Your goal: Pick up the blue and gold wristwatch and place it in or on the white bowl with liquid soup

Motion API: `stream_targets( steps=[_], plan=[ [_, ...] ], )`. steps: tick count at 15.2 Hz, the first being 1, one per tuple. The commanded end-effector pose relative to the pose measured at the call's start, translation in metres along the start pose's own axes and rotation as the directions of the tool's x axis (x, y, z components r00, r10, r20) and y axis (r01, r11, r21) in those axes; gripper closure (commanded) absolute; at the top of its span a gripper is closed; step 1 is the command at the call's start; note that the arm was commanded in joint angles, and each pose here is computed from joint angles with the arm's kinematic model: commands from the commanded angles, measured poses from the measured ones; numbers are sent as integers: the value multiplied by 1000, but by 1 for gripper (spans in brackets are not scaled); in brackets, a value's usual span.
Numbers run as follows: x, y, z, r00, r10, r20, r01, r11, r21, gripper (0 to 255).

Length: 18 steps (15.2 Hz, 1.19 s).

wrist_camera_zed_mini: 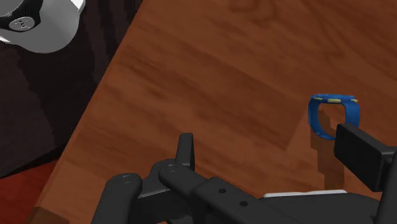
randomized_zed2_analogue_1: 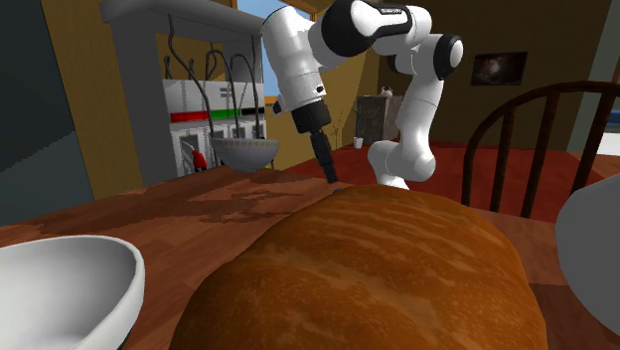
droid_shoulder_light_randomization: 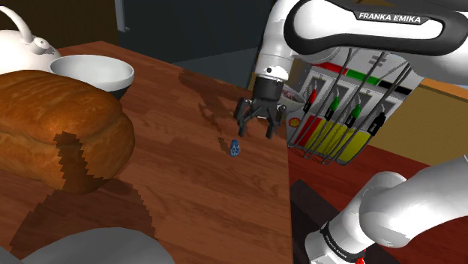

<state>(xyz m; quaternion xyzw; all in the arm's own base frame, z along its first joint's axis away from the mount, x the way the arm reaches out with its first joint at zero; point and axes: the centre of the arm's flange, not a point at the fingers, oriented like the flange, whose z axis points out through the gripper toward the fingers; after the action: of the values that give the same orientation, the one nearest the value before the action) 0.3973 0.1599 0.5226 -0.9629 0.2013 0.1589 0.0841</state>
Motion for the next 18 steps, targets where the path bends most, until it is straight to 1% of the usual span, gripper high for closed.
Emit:
stream_targets(
  steps=[1,3,4,11,18],
  plan=[
    [8,-22,1,999,30,31,-31,999,34,0],
    [15,-42,5,996,58,61,-61,996,65,0],
    [16,-44,5,996,60,63,-64,996,67,0],
    [14,-47,45,996,60,63,-64,996,67,0],
    [14,-47,45,996,60,63,-64,996,67,0]
  ],
)
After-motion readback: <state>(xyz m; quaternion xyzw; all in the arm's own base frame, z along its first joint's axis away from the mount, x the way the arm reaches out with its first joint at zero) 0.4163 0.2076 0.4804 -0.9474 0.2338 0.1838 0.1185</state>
